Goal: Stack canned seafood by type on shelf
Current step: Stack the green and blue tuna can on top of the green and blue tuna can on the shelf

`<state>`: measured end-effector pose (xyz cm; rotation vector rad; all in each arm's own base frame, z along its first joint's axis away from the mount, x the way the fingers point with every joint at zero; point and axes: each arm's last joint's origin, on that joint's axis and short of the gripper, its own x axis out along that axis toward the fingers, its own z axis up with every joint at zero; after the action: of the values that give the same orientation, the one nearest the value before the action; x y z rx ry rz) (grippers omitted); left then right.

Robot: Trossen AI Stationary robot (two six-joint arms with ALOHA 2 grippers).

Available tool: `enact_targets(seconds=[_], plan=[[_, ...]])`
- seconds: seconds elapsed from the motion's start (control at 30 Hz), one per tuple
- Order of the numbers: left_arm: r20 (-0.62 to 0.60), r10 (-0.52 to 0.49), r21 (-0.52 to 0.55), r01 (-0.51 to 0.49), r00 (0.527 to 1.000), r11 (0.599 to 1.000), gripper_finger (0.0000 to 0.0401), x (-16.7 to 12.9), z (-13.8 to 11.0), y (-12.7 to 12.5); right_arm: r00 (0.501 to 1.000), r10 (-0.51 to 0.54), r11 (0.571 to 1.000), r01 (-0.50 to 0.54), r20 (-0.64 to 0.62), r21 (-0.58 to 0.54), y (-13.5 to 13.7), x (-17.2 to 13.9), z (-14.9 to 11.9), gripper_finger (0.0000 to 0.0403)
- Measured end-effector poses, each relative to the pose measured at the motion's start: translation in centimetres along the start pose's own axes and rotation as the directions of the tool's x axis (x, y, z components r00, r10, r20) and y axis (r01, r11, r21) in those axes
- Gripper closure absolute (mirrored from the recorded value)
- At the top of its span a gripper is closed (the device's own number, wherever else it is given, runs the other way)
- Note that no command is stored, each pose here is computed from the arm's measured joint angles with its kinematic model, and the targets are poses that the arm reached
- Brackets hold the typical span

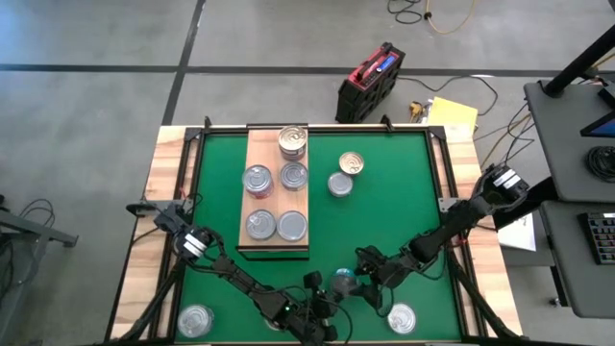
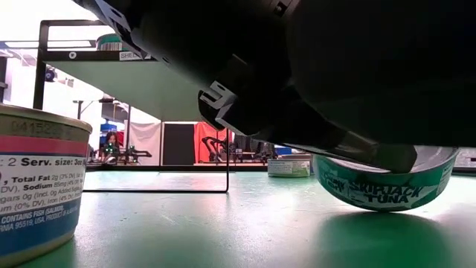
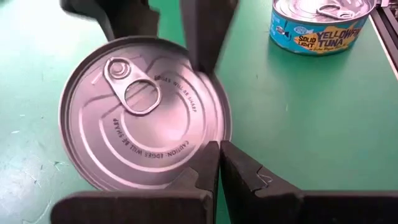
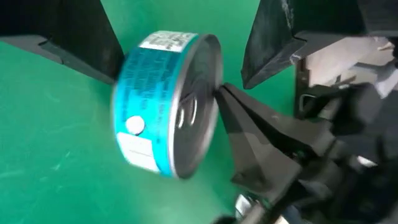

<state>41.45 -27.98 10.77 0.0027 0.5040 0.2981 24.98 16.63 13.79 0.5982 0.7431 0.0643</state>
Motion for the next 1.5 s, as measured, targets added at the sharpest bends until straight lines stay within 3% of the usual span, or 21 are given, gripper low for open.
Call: enact_targets(seconds=[0.17,0.3,0.4,0.63,0.97,1.2,1.37,1.5], plan=[[0.005,0.002,-0.001,-0.002,1.0,1.0,0.0401,0.1,0.1,0.1,1.0,0.003,1.0,-0.003,-0.019,-0.004,-0.4,1.3,-0.7,0.0086],[0.003,-0.002,0.0,0.002,1.0,1.0,0.0401,0.1,0.1,0.0,1.0,0.009,1.0,-0.009,-0.015,-0.028,0.0,1.7,-0.5,0.0106],[0.003,-0.003,0.0,0.003,1.0,1.0,0.0401,0.1,0.1,0.0,1.0,0.013,0.999,-0.014,-0.008,-0.038,0.2,1.8,-0.3,0.0144],[0.015,-0.016,0.019,0.015,1.0,1.0,0.0401,-0.3,0.3,-0.4,1.0,0.011,0.999,-0.011,0.002,-0.041,0.3,1.6,-0.2,0.0274],[0.063,-0.076,0.128,0.068,0.995,0.989,0.0401,-2.3,2.7,-2.6,1.0,0.006,0.997,-0.006,0.003,-0.072,0.7,0.0,0.5,0.0272],[0.005,-0.071,0.213,0.068,0.997,0.975,0.0401,-4.5,4.3,-3.6,0.999,-0.003,0.994,0.007,0.032,-0.113,1.4,-2.8,1.7,0.0272],[-0.083,-0.043,0.307,0.067,0.996,0.949,0.0401,-7.2,5.0,-4.3,0.995,0.038,0.982,-0.021,0.091,-0.186,2.6,-4.6,1.8,0.0272],[-0.096,0.032,0.431,0.013,0.995,0.902,0.0401,-10.2,5.5,-4.4,0.989,0.057,0.973,-0.024,0.139,-0.229,3.4,-5.0,1.5,0.0272]])
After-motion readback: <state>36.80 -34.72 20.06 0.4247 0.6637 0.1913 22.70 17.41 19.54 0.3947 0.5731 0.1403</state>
